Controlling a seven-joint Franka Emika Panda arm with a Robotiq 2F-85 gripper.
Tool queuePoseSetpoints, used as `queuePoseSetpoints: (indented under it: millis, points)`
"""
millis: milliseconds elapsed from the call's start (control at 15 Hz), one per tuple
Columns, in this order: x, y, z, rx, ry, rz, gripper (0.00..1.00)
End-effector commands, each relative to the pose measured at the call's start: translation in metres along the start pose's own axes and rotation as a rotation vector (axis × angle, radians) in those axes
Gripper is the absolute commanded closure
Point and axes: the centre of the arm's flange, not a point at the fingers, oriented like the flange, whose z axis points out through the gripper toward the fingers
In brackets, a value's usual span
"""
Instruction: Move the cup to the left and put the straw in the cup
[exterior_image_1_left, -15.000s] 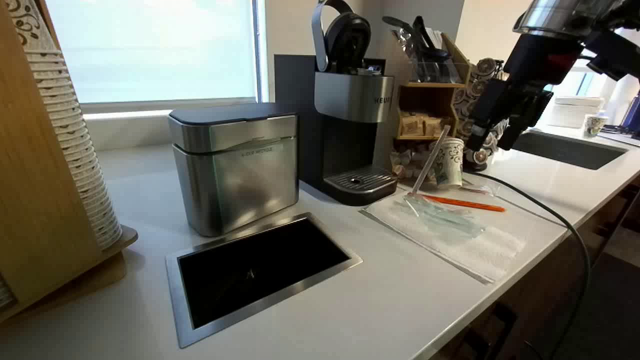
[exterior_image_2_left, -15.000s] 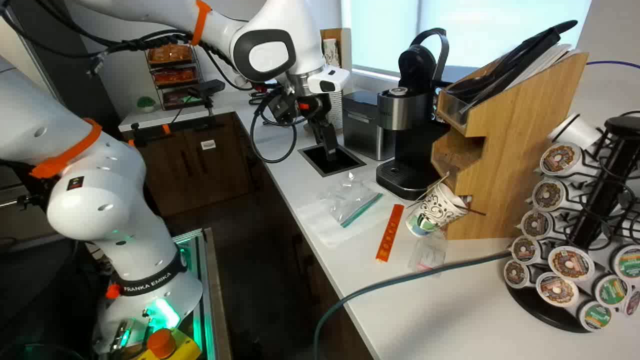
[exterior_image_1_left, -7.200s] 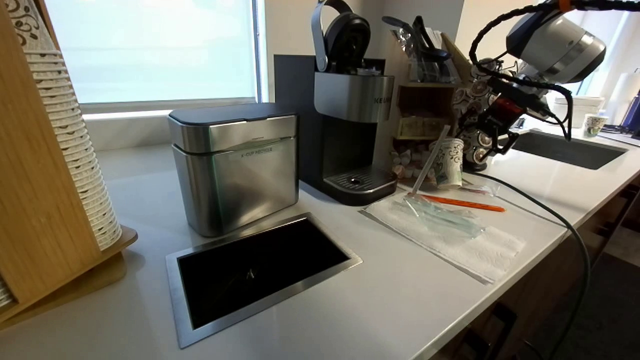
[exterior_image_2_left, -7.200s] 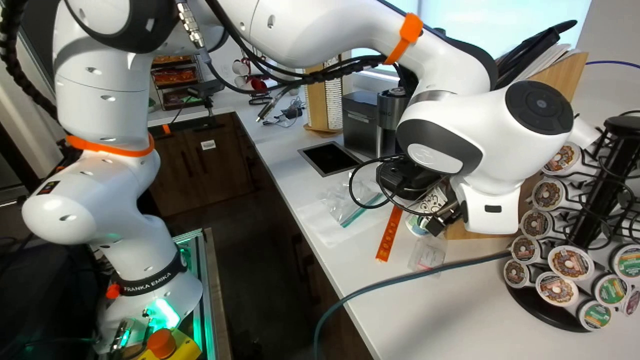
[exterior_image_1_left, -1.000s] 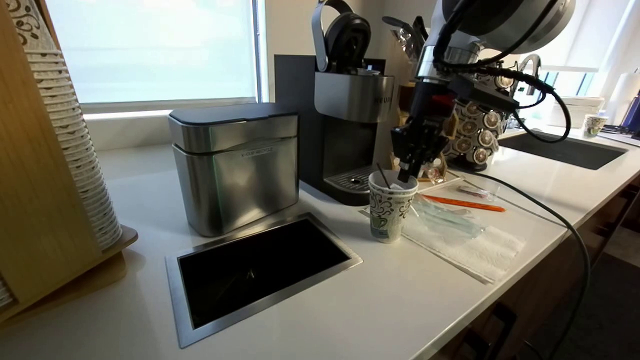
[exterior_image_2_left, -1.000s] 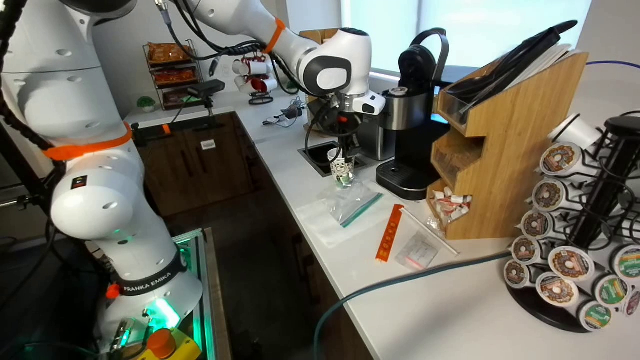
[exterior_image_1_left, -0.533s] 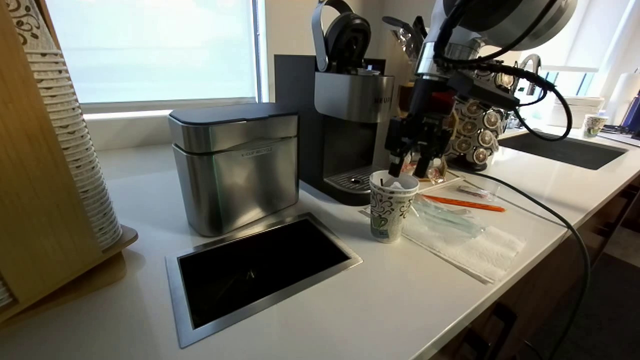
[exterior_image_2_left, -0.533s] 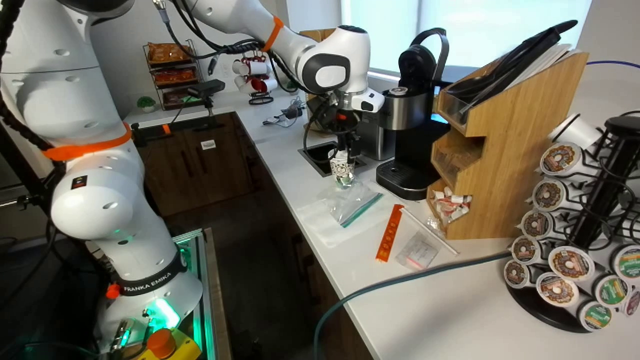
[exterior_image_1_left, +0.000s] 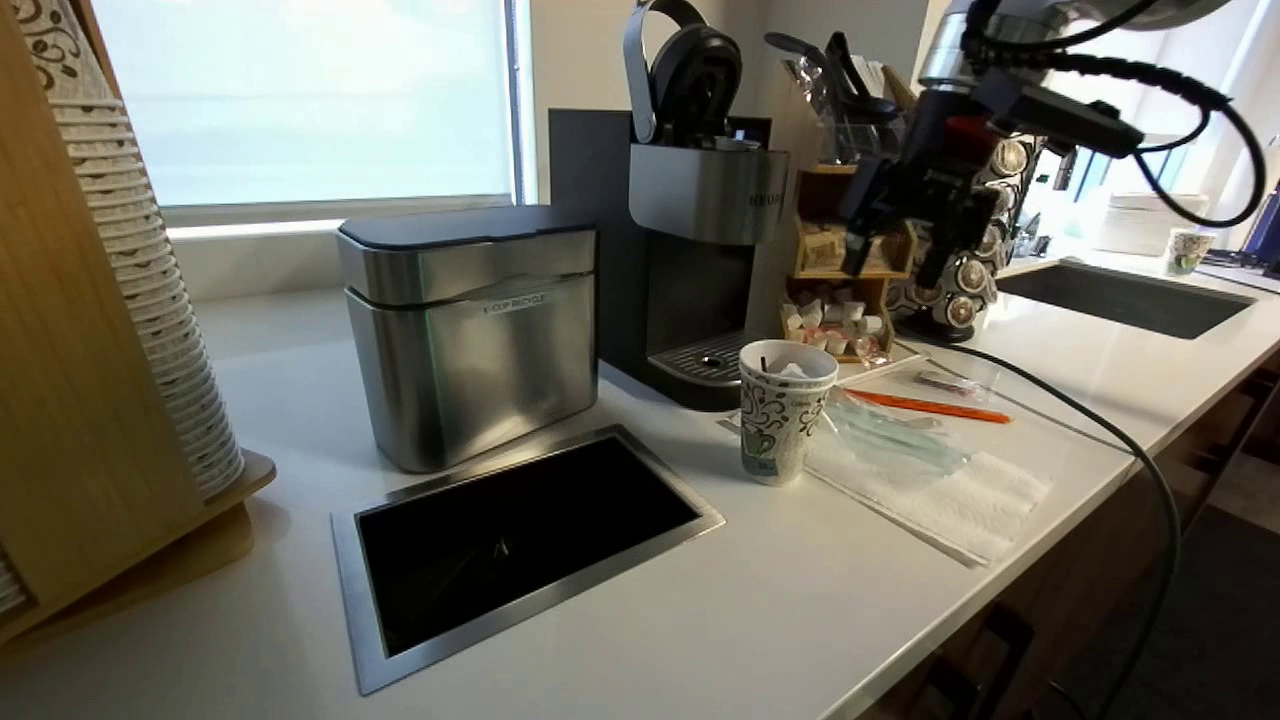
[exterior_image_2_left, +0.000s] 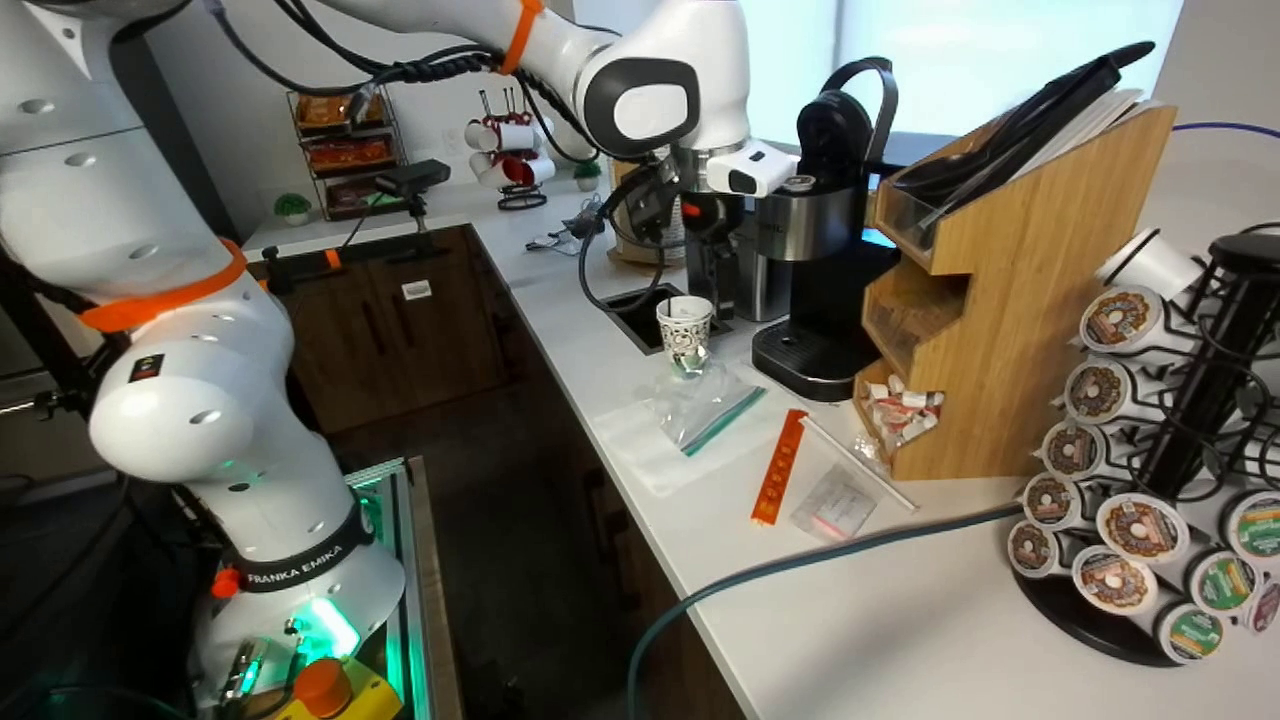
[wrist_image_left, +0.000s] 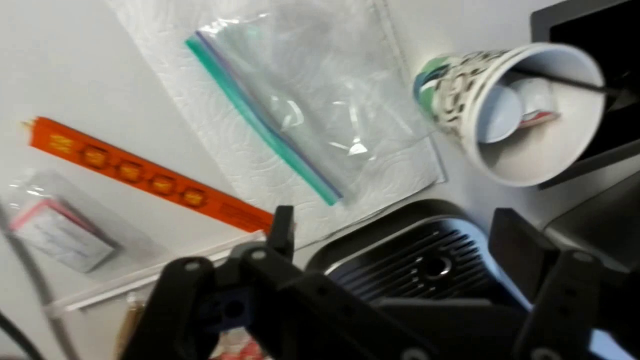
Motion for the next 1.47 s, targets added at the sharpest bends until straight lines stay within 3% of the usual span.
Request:
queuePoseSetpoints:
  millis: [0,200,267,467,533,600,733,933,1067,1133,1400]
  points:
    - [-0.003,0.105,-0.009,-0.012,0.022,0.206,0.00]
    - [0.004,0.181,0.014,-0.007,-0.076,0.371,0.00]
    - [0.002,0.156,-0.004,-0.006,-0.011,0.302,0.00]
    - [-0.001,0.190,0.011,-0.018,-0.053,0.366,0.00]
    - [0.000,0.183,0.018,-0.027,0.040,0.408,0.00]
    - [0.000,0.176,0.028,0.022,0.092,0.439,0.00]
    - [0.007,0.170,0.048,0.013,0.221,0.480,0.00]
    - [0.019,0.165,0.067,-0.018,0.314,0.544,0.00]
    - [0.028,0.163,0.080,-0.068,0.294,0.586,0.00]
    - [0.020,0.169,0.064,-0.022,0.302,0.535,0.00]
    - [0.023,0.169,0.069,-0.031,0.298,0.536,0.00]
